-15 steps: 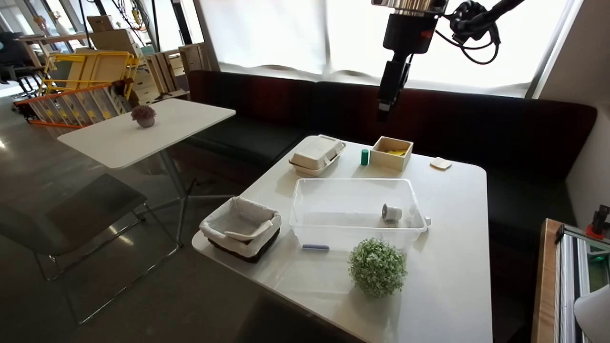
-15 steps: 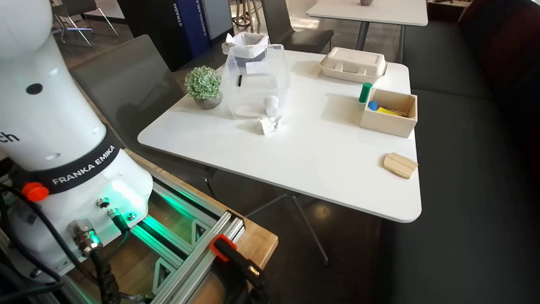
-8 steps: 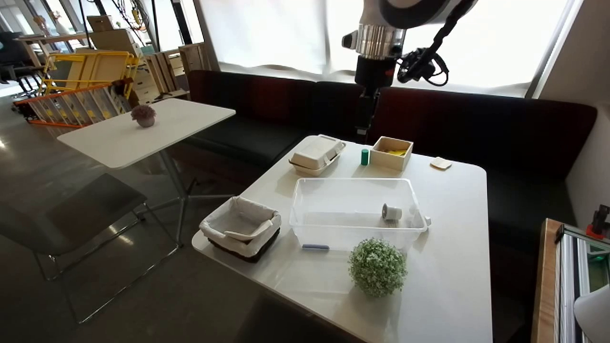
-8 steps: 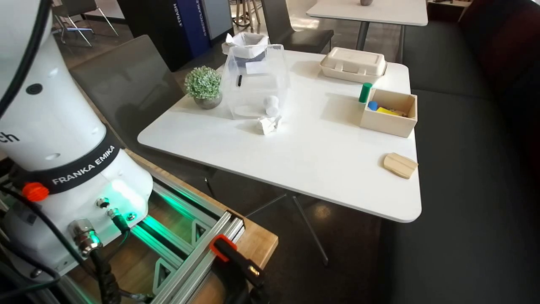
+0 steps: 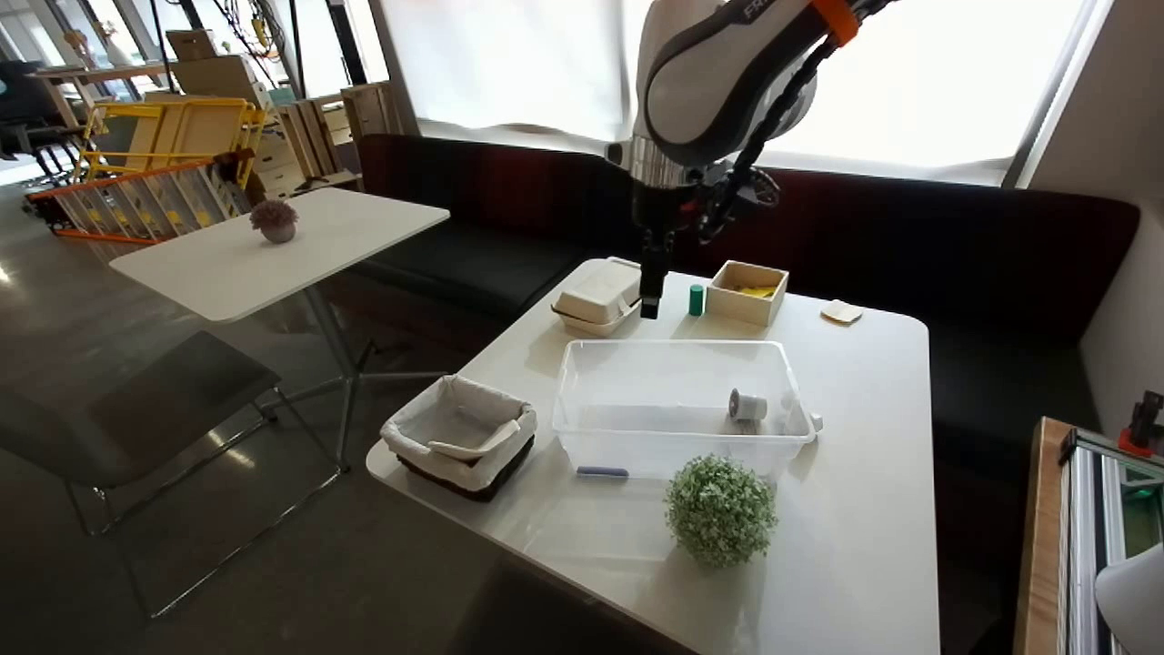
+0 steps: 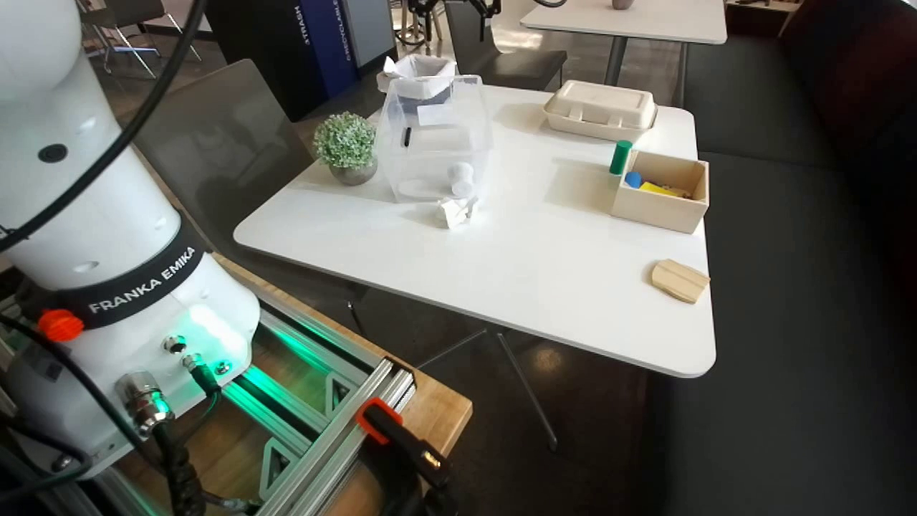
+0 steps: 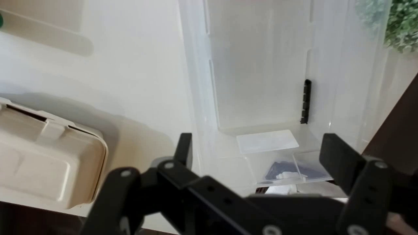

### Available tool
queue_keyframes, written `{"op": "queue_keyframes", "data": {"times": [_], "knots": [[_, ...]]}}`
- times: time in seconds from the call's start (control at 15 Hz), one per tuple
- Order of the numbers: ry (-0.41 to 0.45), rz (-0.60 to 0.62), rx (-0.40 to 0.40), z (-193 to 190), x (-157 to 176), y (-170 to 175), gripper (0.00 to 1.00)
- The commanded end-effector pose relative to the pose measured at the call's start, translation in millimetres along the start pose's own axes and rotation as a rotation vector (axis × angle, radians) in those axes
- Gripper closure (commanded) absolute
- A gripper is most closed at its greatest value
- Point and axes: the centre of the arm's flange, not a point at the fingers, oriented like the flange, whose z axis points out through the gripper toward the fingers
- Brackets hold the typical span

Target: Move the clear container backwards.

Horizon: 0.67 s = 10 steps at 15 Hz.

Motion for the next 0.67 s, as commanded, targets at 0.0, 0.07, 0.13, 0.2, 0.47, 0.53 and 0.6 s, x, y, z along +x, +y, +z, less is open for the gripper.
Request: {"op": "queue_keyframes", "data": {"times": [0.0, 0.07, 0.13, 0.2, 0.47, 0.53, 0.6], "knots": [[0.039, -0.065, -0.014, 30.2, 27.9, 21.6, 0.0], [0.043, -0.084, -0.023, 36.0, 31.0, 26.3, 0.0], [0.048, -0.114, -0.001, 44.0, 33.6, 29.9, 0.0], [0.042, -0.136, 0.009, 49.3, 35.9, 32.3, 0.0], [0.027, -0.119, -0.003, 45.7, 28.5, 26.9, 0.0], [0.028, -0.122, -0.003, 46.4, 29.3, 27.6, 0.0], [0.029, -0.123, -0.003, 46.2, 29.8, 27.5, 0.0]]}}
